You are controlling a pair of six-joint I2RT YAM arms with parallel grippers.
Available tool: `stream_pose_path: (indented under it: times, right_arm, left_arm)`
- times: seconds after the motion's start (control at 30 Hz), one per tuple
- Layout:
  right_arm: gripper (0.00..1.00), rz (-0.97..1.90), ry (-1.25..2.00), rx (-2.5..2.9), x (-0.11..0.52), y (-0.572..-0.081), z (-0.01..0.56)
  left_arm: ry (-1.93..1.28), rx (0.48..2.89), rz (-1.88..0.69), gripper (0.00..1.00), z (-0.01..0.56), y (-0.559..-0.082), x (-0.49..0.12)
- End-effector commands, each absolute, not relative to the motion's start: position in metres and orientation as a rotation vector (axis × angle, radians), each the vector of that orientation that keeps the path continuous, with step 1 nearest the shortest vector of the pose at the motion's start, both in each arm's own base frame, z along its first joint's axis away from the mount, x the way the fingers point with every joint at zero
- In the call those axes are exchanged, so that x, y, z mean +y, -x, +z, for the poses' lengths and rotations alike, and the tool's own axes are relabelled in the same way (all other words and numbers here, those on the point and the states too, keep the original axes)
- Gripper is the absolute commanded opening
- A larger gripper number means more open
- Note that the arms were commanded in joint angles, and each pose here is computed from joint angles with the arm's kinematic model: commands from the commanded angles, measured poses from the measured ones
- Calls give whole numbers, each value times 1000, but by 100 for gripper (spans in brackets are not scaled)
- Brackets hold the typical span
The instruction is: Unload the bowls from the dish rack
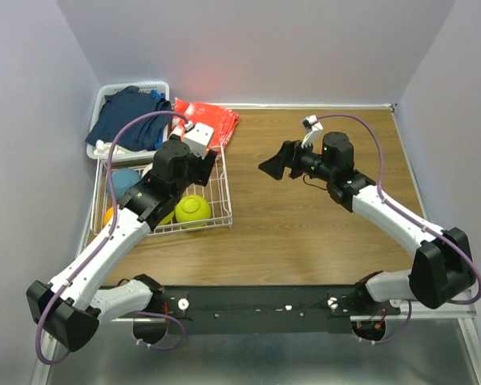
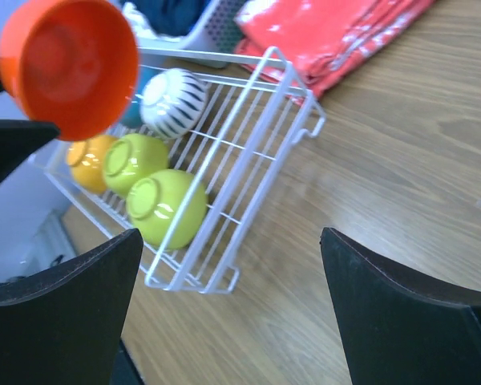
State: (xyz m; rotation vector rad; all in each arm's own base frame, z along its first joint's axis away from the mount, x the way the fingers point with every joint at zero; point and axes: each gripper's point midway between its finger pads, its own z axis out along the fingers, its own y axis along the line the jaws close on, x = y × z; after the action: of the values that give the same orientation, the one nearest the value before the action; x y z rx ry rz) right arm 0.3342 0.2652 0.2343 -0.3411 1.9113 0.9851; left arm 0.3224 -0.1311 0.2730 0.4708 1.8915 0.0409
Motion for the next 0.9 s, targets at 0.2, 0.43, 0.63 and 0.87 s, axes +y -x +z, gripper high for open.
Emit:
stream_pose_path:
  times: [0.2,0.43,0.63,0.87]
  right_arm:
    - [100,1329,375,1764,309,-334,282]
    - [99,1414,376,1739,322,-341,285]
    - [91,1479,384,1741,332,-347,278]
    - [61,1567,420,1727,342,-347,279]
  left_arm:
    - [-270,1685,-655,37,330,-299,-200]
    - [-215,1569,-910,36,348,-287,-222]
    - [-200,1537,-1024,36,350,-279,-232]
    - [-199,1551,-1054,36,341,-280,-237]
